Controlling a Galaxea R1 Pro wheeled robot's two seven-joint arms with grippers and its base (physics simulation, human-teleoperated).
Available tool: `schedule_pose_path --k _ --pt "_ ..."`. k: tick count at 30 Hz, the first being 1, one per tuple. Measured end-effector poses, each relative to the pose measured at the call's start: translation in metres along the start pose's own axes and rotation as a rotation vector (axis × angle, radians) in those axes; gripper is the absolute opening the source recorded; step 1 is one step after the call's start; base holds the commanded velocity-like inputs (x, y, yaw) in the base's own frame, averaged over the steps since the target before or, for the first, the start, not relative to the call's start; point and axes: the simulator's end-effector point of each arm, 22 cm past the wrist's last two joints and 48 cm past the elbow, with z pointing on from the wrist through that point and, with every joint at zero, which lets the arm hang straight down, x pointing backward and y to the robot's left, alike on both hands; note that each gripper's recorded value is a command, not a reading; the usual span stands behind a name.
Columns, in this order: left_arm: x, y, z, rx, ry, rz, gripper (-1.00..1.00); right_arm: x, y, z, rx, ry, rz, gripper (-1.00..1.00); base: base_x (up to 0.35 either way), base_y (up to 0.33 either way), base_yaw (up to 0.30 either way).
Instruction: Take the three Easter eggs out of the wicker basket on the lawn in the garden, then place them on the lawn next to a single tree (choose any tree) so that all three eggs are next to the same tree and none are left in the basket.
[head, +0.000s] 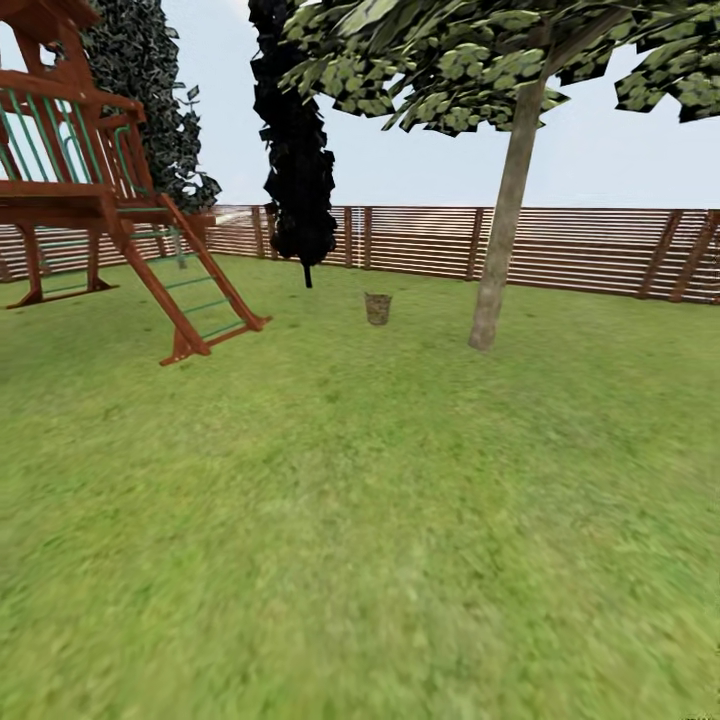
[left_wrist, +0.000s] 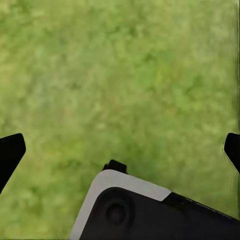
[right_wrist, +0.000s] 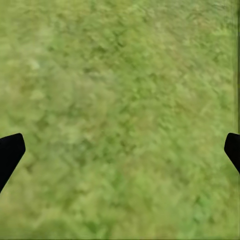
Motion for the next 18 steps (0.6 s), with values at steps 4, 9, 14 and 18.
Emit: schedule_pose_path --k 4,9,14,18 --pt "0.0005 0.0002 0.0 0.0 0.002 0.0 1.0 0.0003 0.0 0.0 0.0 0.001 0.0 1.0 0.329 0.0 -0.13" --pt "0.0012 0.0004 0.0 -0.001 0.003 0.0 1.0 0.0006 0.0006 -0.0001 -0.001 0.002 0.0 1.0 0.33 0.0 -0.006" --pt "0.0012 0.0004 -0.0001 -0.001 0.003 0.0 1.0 0.0006 0.0006 -0.0001 -0.001 0.002 0.0 1.0 0.33 0.0 0.0" --pt "0.0013 0.0004 -0.0001 -0.001 0.004 0.0 1.0 0.0007 0.0009 -0.0001 -0.001 0.002 0.0 1.0 0.33 0.0 0.0"
